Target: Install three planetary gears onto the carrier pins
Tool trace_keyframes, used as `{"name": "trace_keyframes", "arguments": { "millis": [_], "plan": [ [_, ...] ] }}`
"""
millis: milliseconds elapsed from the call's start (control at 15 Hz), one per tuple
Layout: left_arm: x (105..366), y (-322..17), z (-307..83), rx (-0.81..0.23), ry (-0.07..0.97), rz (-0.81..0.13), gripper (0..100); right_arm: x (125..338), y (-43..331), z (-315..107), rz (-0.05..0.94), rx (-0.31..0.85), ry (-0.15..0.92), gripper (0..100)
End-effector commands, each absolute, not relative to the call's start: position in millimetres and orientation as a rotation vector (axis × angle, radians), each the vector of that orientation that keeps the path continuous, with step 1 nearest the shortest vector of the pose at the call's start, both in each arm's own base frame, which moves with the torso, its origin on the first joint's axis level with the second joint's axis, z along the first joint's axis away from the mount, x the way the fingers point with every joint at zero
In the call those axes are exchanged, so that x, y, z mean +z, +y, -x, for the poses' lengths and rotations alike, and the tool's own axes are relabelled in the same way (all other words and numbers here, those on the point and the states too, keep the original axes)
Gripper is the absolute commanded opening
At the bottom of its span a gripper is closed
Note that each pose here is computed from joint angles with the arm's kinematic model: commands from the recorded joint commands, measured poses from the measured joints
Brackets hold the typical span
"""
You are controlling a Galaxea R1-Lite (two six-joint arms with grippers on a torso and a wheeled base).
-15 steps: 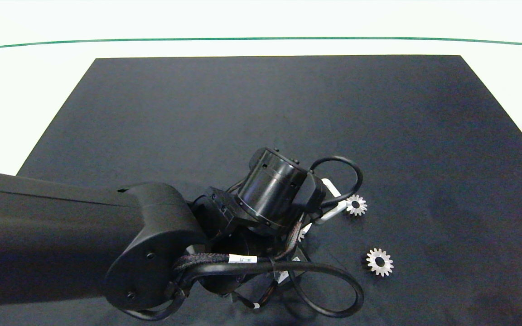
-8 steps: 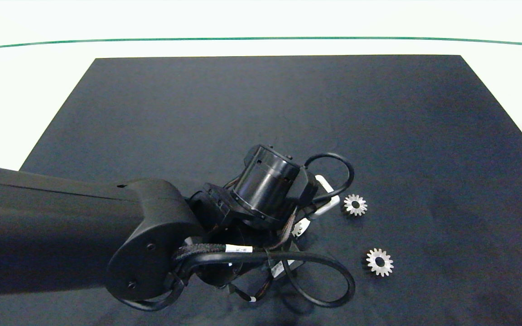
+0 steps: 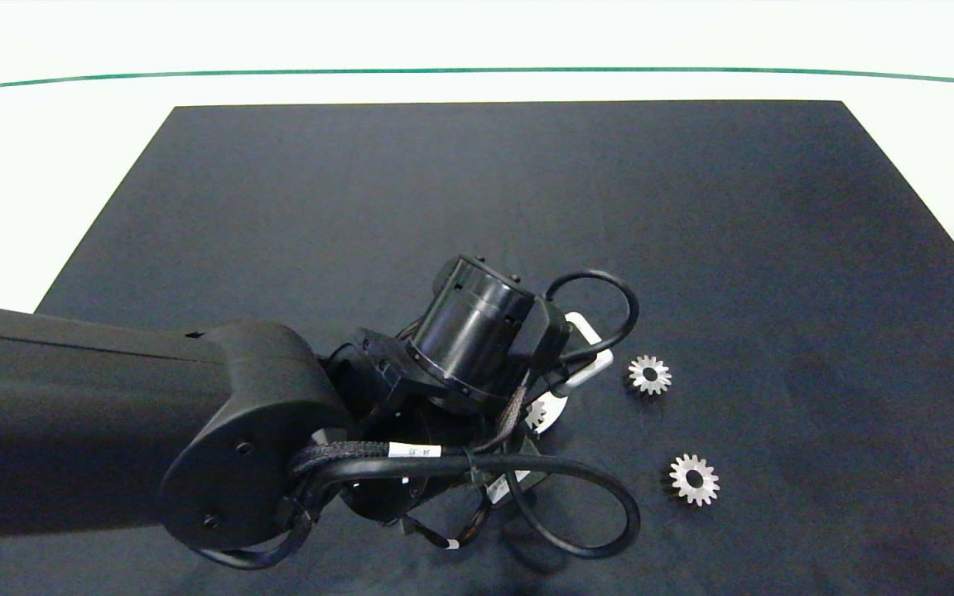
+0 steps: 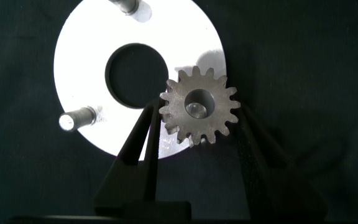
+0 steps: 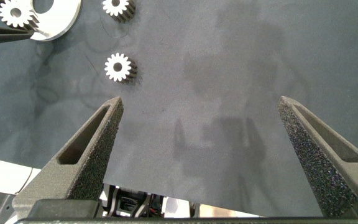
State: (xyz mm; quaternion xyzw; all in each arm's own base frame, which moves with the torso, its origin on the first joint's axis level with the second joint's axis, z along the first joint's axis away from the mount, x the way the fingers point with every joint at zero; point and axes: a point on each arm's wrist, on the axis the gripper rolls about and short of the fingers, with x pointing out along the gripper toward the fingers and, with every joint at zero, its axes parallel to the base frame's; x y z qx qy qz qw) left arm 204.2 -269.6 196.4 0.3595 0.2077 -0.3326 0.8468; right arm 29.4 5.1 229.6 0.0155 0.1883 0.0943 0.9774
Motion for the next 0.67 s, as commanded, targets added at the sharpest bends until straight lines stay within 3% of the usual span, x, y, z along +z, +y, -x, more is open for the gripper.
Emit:
{"name": "trace_keyframes", "arguments": {
  "millis": [67,667],
  "plan": [
    [197.5,-267.3,-202.1,-0.700,0.436,-0.756,25,230.0,5.0,-28.4,-0.031,0.190,0.378,100],
    [192.8,-268.0,-202.0,-0.704,0.443,-0.768,25,229.5,4.8,-25.5,-0.029,0.193,0.382,100]
  ]
}}
